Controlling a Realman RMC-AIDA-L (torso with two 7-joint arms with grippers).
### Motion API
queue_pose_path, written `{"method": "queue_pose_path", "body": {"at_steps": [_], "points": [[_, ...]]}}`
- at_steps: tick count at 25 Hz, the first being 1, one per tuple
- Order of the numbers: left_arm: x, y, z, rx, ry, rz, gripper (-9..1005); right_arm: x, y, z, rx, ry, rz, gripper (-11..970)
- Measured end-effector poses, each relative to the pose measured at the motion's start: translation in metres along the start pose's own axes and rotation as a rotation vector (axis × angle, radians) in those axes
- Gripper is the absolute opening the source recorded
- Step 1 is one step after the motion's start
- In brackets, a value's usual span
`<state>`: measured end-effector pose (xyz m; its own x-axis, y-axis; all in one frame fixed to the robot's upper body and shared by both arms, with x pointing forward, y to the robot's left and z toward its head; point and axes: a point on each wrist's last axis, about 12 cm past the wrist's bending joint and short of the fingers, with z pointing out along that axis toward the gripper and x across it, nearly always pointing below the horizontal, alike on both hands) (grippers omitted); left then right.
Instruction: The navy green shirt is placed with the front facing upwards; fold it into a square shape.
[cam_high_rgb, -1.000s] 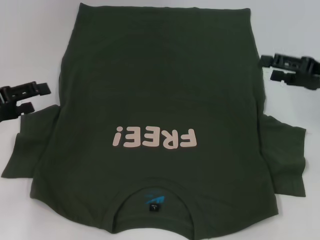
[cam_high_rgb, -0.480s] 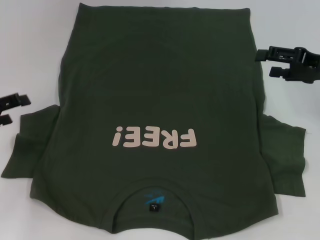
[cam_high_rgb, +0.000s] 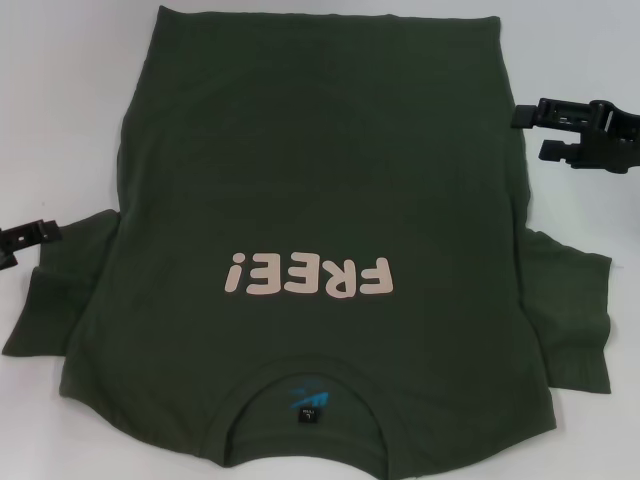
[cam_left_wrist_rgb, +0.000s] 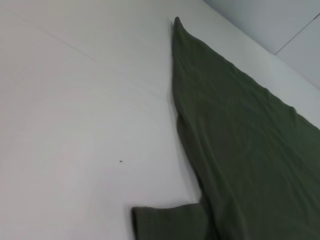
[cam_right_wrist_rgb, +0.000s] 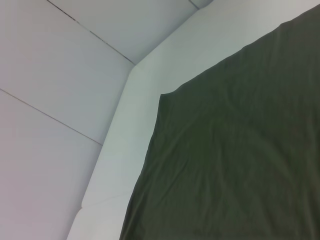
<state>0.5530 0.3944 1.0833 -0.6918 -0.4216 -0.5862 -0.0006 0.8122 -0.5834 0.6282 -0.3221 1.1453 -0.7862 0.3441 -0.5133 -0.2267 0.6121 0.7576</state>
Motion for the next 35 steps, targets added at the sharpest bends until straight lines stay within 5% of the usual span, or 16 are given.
{"method": "queue_pose_path", "body": {"at_steps": [35], "points": [[0.017,-0.005,0.021,-0.039,0.063,0.046,917,0.0,-0.003,-0.004,0.003,-0.016,0.021,942]]}}
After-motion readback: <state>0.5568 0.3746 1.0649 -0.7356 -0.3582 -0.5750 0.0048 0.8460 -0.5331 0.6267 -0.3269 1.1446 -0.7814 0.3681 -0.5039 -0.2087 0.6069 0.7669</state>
